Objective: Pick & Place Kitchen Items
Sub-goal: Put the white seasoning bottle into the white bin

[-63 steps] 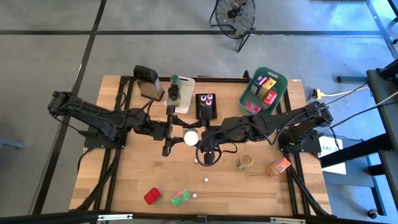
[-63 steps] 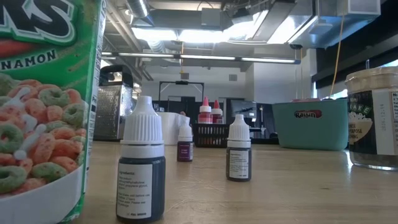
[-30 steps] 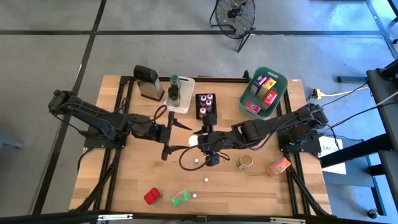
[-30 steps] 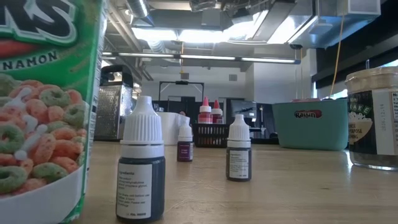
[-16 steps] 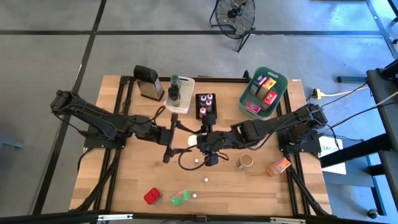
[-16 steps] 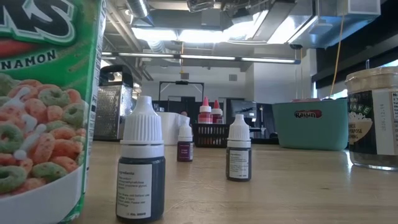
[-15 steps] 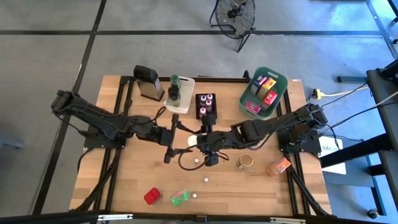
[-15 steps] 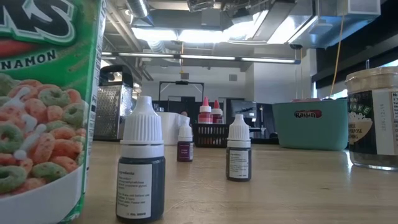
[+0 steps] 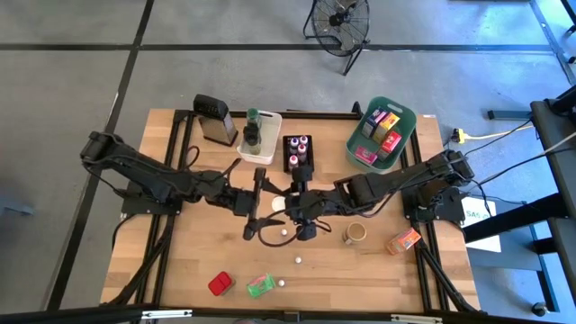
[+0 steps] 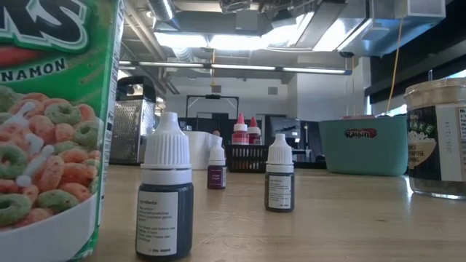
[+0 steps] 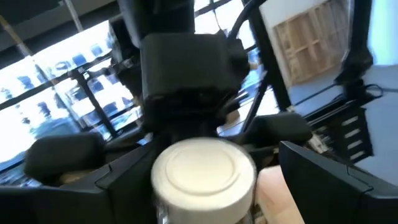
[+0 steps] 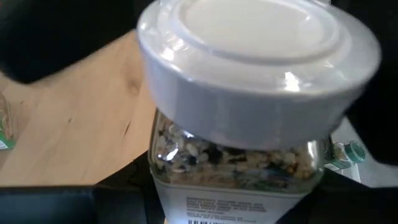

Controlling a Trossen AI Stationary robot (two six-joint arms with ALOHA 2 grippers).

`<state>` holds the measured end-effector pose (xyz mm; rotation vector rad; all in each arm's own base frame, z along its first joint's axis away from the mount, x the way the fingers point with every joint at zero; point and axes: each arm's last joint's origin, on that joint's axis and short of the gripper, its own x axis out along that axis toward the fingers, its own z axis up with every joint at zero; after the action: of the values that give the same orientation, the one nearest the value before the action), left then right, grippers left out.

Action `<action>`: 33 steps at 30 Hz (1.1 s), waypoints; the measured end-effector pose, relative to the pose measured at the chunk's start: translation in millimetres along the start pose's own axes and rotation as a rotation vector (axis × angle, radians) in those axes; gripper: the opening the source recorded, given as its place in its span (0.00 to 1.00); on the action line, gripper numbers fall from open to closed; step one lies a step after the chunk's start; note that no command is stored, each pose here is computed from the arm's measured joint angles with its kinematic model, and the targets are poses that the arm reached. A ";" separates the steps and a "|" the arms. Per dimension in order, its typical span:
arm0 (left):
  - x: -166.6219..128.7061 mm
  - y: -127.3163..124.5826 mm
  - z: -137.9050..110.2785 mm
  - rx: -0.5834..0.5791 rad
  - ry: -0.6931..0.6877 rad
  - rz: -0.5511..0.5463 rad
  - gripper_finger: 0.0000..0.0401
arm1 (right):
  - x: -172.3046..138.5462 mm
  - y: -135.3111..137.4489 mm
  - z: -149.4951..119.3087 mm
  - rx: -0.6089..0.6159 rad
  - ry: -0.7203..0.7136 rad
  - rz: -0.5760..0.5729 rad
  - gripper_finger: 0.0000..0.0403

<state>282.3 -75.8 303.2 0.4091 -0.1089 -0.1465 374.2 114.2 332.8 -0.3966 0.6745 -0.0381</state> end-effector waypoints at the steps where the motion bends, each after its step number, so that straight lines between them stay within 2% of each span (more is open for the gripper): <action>1: 1.3 -0.4 -1.1 0.001 -0.006 -0.009 0.79 | 0.0 0.0 0.0 -0.003 0.000 0.001 0.51; 11: 4.5 -1.3 -5.0 0.007 0.012 0.020 0.76 | 0.1 -0.2 0.8 0.000 -0.008 0.001 0.51; 22: 4.9 3.1 -4.7 0.005 -0.015 0.013 0.50 | -0.1 0.6 0.8 -0.004 -0.010 0.025 0.51; 29: 5.0 3.3 -5.0 0.005 -0.015 0.008 0.50 | 0.0 0.5 0.8 -0.008 -0.011 0.026 0.51; 33: 5.0 2.9 -5.4 0.006 -0.013 0.001 0.50 | 0.0 1.1 0.6 -0.012 -0.010 0.044 0.55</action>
<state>288.3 -71.9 299.9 0.4142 -0.1225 -0.1480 374.5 115.4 332.8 -0.3932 0.6732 0.0102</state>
